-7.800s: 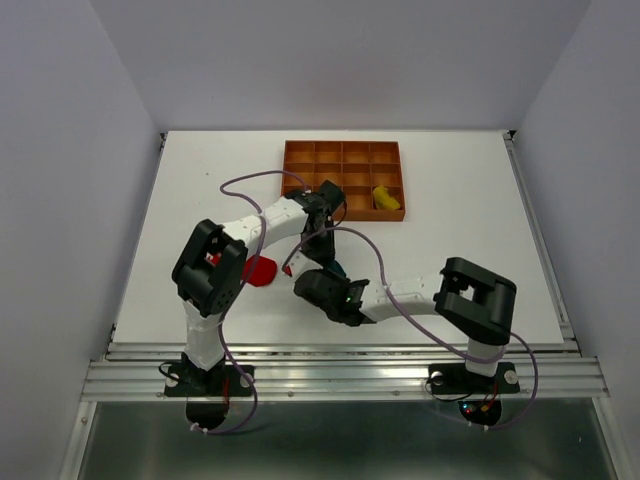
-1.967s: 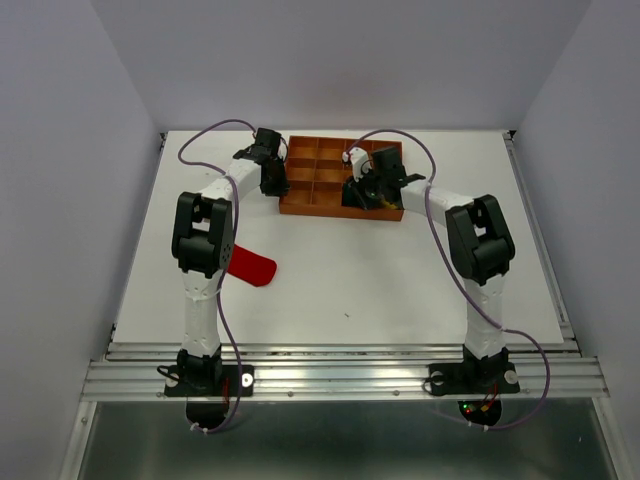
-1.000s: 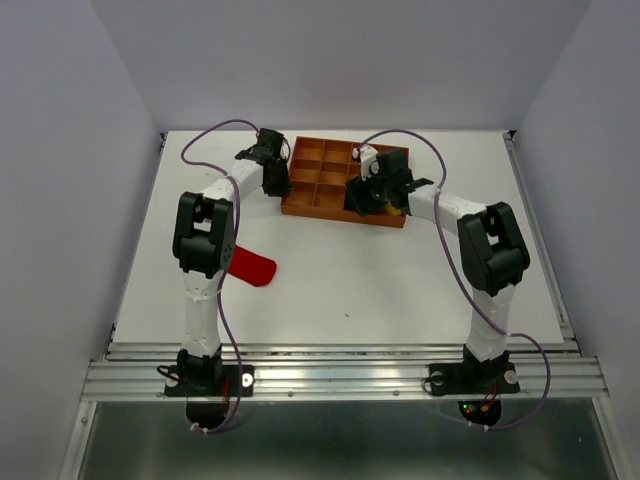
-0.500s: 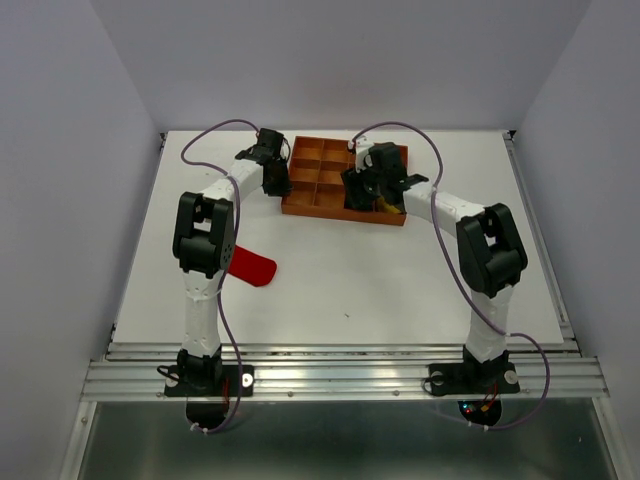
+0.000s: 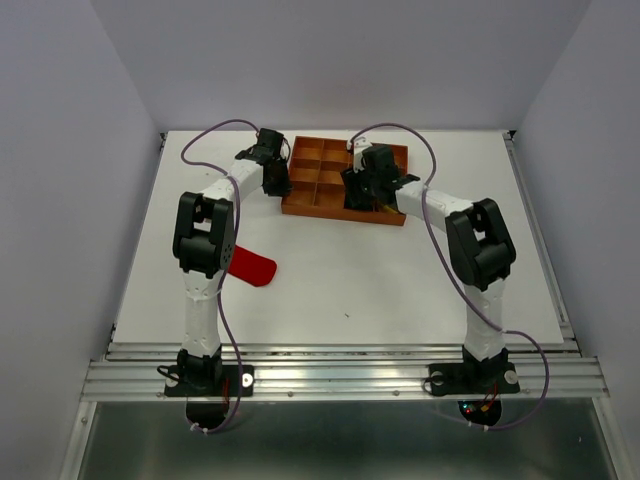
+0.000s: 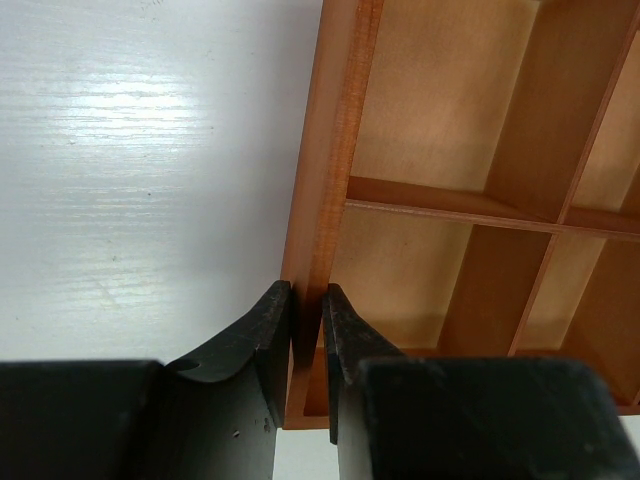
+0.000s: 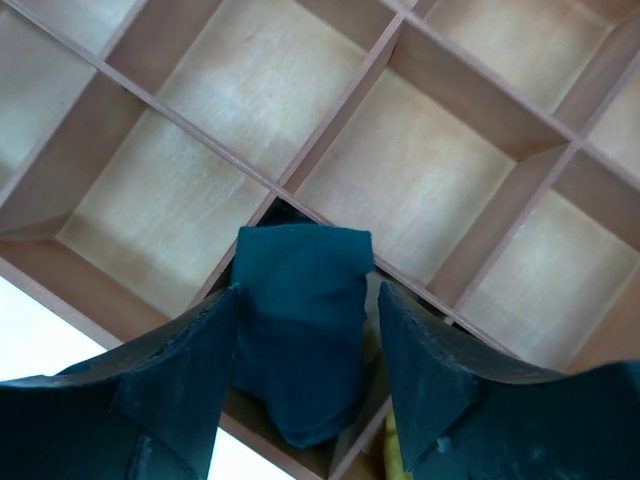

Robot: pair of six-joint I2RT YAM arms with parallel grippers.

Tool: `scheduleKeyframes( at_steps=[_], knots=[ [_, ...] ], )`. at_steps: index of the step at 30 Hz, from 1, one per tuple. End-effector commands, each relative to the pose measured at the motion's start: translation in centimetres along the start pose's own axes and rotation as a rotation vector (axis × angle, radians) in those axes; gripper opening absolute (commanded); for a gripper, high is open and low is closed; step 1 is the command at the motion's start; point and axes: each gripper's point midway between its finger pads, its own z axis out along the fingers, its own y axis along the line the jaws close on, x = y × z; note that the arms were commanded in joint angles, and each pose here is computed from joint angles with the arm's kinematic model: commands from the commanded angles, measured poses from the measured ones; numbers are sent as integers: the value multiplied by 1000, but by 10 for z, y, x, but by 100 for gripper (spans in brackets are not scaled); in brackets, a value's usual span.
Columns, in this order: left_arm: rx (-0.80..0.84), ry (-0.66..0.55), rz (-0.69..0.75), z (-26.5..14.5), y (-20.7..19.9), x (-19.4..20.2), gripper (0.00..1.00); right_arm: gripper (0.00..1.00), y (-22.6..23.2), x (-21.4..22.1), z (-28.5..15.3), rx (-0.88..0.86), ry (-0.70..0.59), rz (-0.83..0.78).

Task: Roll the socks
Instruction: Place the rolled socks into the container

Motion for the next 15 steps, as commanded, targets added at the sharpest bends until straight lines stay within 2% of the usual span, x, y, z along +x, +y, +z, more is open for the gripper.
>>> scheduleKeyframes(
  at_steps=[1, 14, 15],
  knots=[
    [-3, -12, -37, 8, 2, -3, 0, 62, 8, -31, 0, 4, -83, -3],
    [-7, -8, -40, 10, 3, -3, 0, 55, 11, -19, 11, 30, -50, -30],
    [-7, -8, -40, 10, 3, -3, 0, 52, 10, -18, 12, 34, -47, -30]
  ],
)
